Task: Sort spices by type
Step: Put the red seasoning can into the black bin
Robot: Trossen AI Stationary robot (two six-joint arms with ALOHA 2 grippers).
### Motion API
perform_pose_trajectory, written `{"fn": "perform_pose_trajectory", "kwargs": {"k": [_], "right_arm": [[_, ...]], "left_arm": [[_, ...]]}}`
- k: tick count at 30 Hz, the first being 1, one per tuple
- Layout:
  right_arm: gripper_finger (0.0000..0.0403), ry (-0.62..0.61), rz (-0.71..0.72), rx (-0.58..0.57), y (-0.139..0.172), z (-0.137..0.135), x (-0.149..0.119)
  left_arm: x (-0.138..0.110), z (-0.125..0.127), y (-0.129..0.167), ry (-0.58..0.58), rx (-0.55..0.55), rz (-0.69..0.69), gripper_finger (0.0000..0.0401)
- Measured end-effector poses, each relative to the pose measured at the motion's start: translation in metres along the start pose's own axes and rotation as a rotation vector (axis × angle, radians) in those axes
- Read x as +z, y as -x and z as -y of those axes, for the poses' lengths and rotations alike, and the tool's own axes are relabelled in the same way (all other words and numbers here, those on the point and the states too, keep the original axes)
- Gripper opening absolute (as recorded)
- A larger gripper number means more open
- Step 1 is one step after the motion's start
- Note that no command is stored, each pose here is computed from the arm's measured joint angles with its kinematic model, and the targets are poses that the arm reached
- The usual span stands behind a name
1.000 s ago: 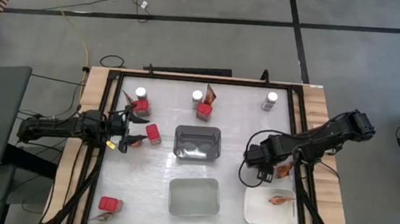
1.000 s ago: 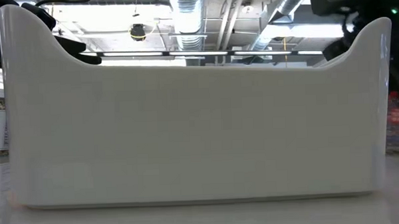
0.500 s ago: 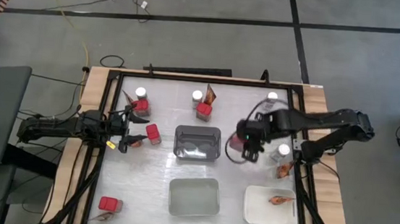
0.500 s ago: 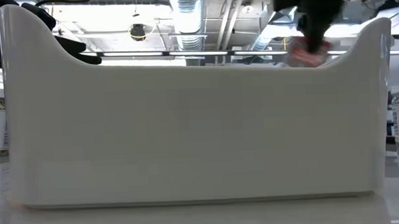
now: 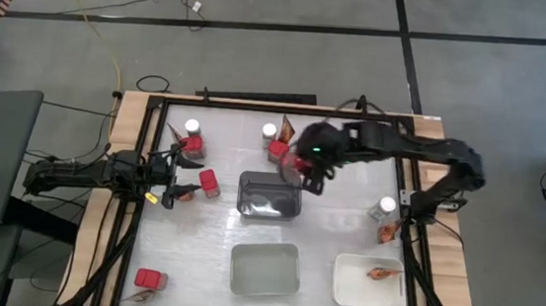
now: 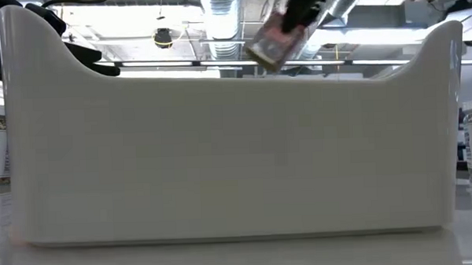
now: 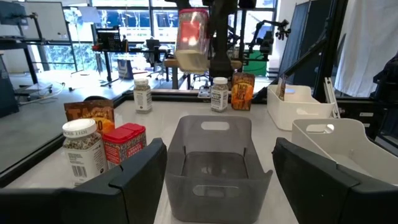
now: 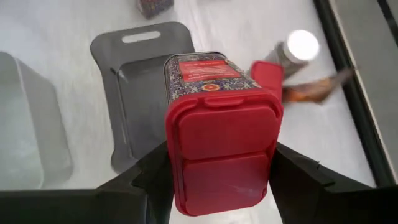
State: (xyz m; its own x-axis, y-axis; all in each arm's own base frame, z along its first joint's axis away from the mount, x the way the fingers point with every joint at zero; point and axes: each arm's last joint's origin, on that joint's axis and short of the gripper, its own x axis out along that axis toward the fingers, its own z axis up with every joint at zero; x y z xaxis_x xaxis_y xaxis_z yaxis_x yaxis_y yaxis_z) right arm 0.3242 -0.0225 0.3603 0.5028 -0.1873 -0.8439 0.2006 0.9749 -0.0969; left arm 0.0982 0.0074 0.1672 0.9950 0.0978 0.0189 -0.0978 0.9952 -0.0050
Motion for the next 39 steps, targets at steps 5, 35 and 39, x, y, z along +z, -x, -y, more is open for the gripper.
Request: {"fn": "perform_pose_trajectory", "kwargs": {"k": [5,35,39], "right_arm": [[0.0234,0.119,-0.142,-0.001,-0.041,-0.009,0.026],[0.0251,0.179,-0.559,0.036,-0.177,-0.015,0.018],[0.0289,0.204,-0.562,0.043,-0.178,-0.022,0.017]], "left_arm": [[0.000,0.000,0.000,0.000,0.000,0.000,0.0282],[0.000,0.000,0.000,0.000,0.000,0.000,0.0282],[0.000,0.000,0.000,0.000,0.000,0.000,0.0282]]}}
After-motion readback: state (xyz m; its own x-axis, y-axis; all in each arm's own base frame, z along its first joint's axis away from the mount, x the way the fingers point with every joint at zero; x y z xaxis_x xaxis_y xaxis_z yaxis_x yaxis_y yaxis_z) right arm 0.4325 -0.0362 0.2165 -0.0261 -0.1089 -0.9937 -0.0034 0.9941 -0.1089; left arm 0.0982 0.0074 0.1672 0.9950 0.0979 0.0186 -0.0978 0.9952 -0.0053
